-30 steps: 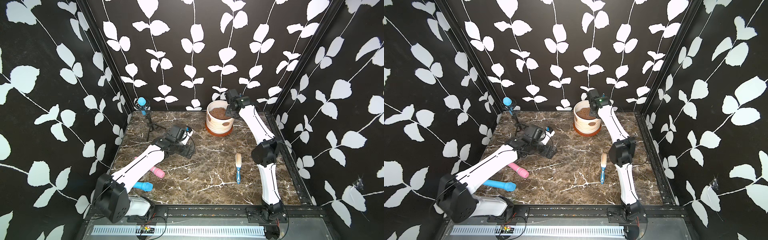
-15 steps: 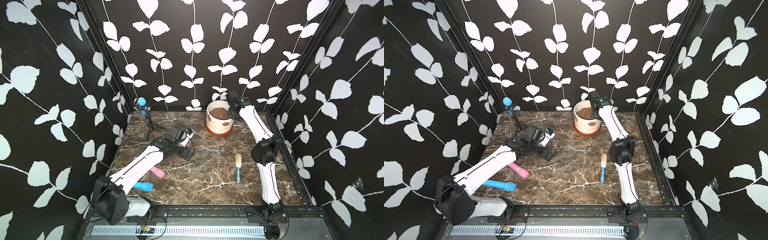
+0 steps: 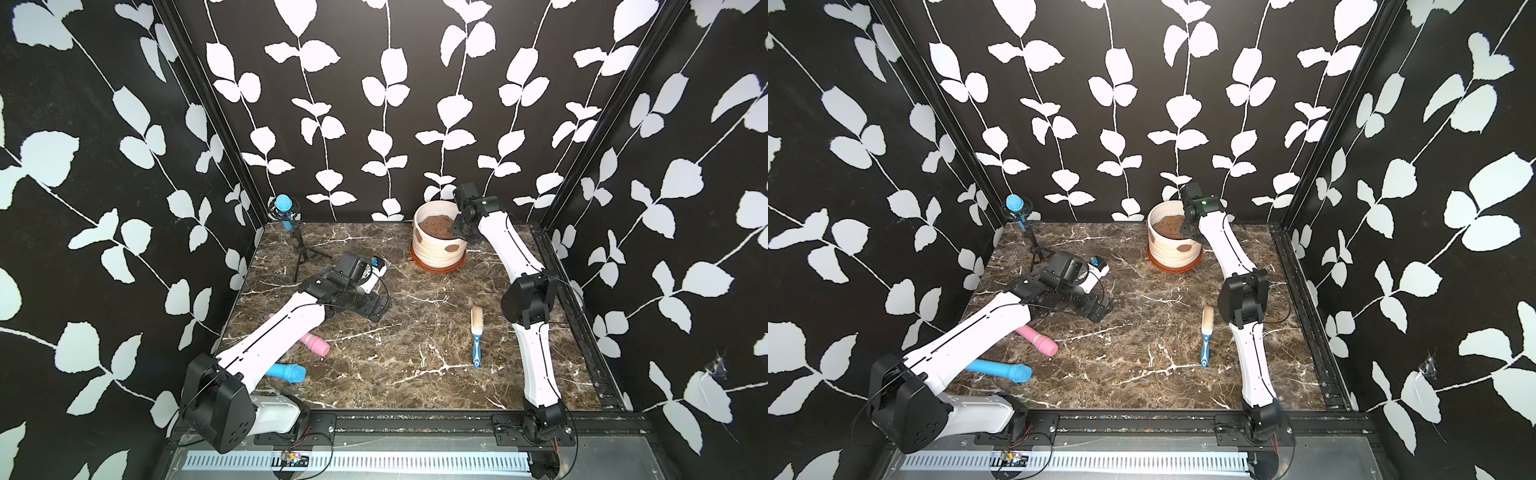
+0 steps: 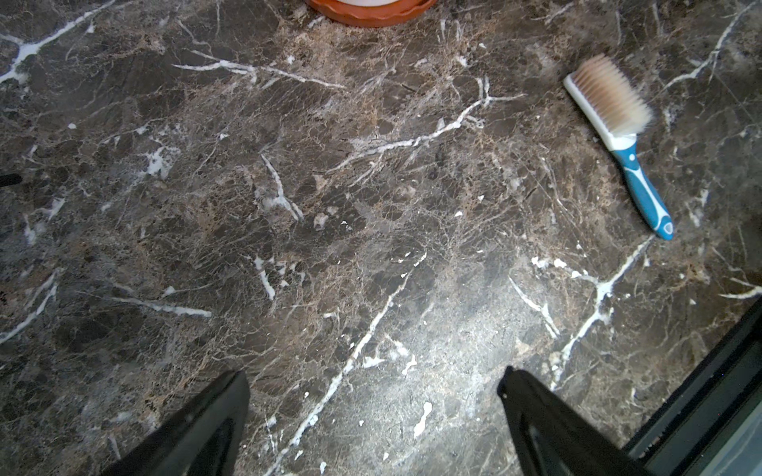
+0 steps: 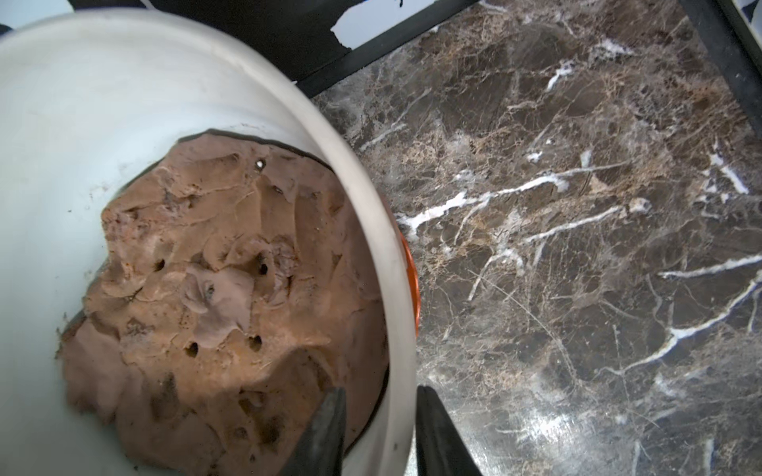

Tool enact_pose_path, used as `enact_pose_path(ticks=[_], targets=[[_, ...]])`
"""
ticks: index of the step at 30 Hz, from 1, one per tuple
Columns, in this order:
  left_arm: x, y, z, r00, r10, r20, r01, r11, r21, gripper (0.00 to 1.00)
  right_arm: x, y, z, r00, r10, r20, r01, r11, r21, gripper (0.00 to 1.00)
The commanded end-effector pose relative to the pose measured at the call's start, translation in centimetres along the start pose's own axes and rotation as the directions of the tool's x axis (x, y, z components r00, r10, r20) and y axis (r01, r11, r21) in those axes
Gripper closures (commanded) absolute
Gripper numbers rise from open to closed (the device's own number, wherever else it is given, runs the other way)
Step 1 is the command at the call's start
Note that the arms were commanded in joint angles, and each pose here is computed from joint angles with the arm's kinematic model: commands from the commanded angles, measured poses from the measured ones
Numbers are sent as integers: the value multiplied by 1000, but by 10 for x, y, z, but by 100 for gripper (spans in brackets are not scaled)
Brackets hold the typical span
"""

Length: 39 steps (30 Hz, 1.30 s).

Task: Scrub the dried mud off the ceramic pot
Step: Move the pot to the center of the board.

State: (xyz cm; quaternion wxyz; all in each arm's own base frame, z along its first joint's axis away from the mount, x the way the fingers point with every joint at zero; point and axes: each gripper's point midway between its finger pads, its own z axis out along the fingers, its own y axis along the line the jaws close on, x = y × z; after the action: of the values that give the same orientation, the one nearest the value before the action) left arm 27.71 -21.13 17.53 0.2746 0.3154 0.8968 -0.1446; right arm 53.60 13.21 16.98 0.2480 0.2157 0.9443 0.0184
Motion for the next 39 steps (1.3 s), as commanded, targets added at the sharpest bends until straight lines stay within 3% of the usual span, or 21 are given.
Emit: enact_pose_path(ticks=[1, 7, 10, 15, 18, 24, 29, 36, 39], targets=[[2, -1, -6, 1000, 7, 2, -7, 1000, -5, 1, 28, -37, 10, 989, -52, -138, 70, 989, 127, 71], [3, -2, -5, 1000, 5, -8, -5, 1000, 2, 2, 35, -34, -8, 959, -214, -187, 227, 973, 49, 78], [2, -1, -7, 1000, 6, 2, -6, 1000, -2, 1, 38, -37, -13, 935, -300, -191, 311, 950, 30, 90], [0, -2, -11, 1000, 6, 16, -6, 1000, 0, 2, 50, -21, -21, 897, -403, -184, 389, 915, -106, 91], [-1, -3, -14, 1000, 8, 26, -8, 1000, -1, 1, 57, -11, -30, 860, -482, -167, 467, 875, -124, 90], [-5, -1, -24, 998, 11, 65, -10, 1000, -21, 1, 96, 36, -43, 737, -662, -133, 621, 742, -254, 91], [-18, -12, -43, 980, 33, 196, -38, 999, 24, 1, 127, 77, -54, 655, -752, -70, 689, 633, -354, 91], [-21, -2, -72, 948, 77, 307, -57, 996, -75, 1, 176, 123, -74, 498, -867, 19, 782, 439, -443, 91], [-24, -1, -84, 929, 93, 359, -63, 993, -95, 2, 194, 131, -81, 448, -893, 39, 801, 382, -461, 91]])
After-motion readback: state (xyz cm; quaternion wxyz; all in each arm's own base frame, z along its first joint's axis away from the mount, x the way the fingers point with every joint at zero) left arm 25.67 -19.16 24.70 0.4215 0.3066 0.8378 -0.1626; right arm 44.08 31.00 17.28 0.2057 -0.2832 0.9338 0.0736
